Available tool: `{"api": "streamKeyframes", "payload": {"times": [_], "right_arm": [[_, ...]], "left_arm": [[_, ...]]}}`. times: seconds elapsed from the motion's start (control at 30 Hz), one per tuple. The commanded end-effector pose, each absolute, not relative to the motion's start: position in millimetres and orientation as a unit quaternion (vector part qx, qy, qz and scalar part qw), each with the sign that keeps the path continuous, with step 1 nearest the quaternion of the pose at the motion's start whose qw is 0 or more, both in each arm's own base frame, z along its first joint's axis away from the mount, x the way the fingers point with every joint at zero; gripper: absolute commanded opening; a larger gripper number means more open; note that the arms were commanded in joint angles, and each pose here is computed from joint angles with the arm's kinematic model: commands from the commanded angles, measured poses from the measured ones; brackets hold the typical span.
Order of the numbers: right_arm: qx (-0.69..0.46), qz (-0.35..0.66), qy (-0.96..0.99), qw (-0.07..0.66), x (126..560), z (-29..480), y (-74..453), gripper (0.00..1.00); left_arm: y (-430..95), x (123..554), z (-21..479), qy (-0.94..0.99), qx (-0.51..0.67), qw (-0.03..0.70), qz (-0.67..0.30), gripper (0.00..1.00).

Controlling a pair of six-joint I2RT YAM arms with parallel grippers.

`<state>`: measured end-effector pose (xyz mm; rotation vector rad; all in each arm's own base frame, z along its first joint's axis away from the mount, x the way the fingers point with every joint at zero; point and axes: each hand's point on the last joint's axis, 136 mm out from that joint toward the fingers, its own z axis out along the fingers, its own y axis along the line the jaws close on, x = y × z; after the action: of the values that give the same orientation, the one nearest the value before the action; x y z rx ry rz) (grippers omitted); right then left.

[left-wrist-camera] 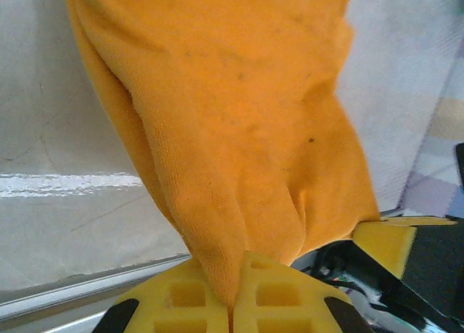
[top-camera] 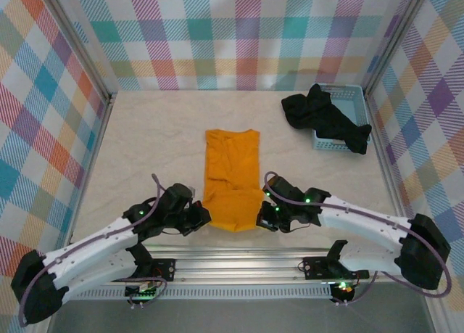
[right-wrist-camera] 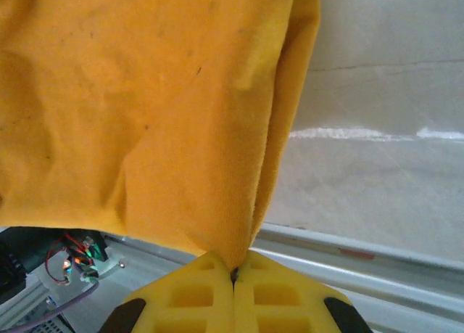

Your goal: Fold and stack the t-shirts

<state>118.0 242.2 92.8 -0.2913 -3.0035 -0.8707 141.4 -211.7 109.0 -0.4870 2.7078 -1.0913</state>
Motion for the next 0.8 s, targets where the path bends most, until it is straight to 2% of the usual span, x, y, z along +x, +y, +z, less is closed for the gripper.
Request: {"api": "streamKeyframes", "payload": {"times": [0.0, 0.17, 0.4, 0.6, 0.77], "right_arm": [[-0.118, -0.269, -0.955, -0.028, 125.9, 118.3, 233.2, 0.0], [-0.122, -0.279, -0.95, -0.07, 154.8, 163.3, 234.4, 0.0], [-0.136, -0.308, -0.935, -0.11, 219.3, 204.5, 240.0, 0.0], [-0.153, -0.32, -0.927, -0.119, 288.6, 215.6, 248.5, 0.0], [-0.193, -0.326, -0.92, -0.102, 354.0, 198.7, 246.3, 0.0]], "left_arm": [[-203.1, 147.4, 136.6, 0.897, -0.195, 0.123, -0.378, 0.0], [-211.0, 167.8, 180.7, 0.883, -0.204, 0.159, -0.393, 0.0], [-203.0, 217.8, 205.9, 0.868, -0.264, 0.193, -0.374, 0.0], [-199.9, 279.8, 213.5, 0.861, -0.303, 0.194, -0.36, 0.0], [-207.7, 358.5, 191.2, 0.867, -0.318, 0.159, -0.35, 0.0]]}}
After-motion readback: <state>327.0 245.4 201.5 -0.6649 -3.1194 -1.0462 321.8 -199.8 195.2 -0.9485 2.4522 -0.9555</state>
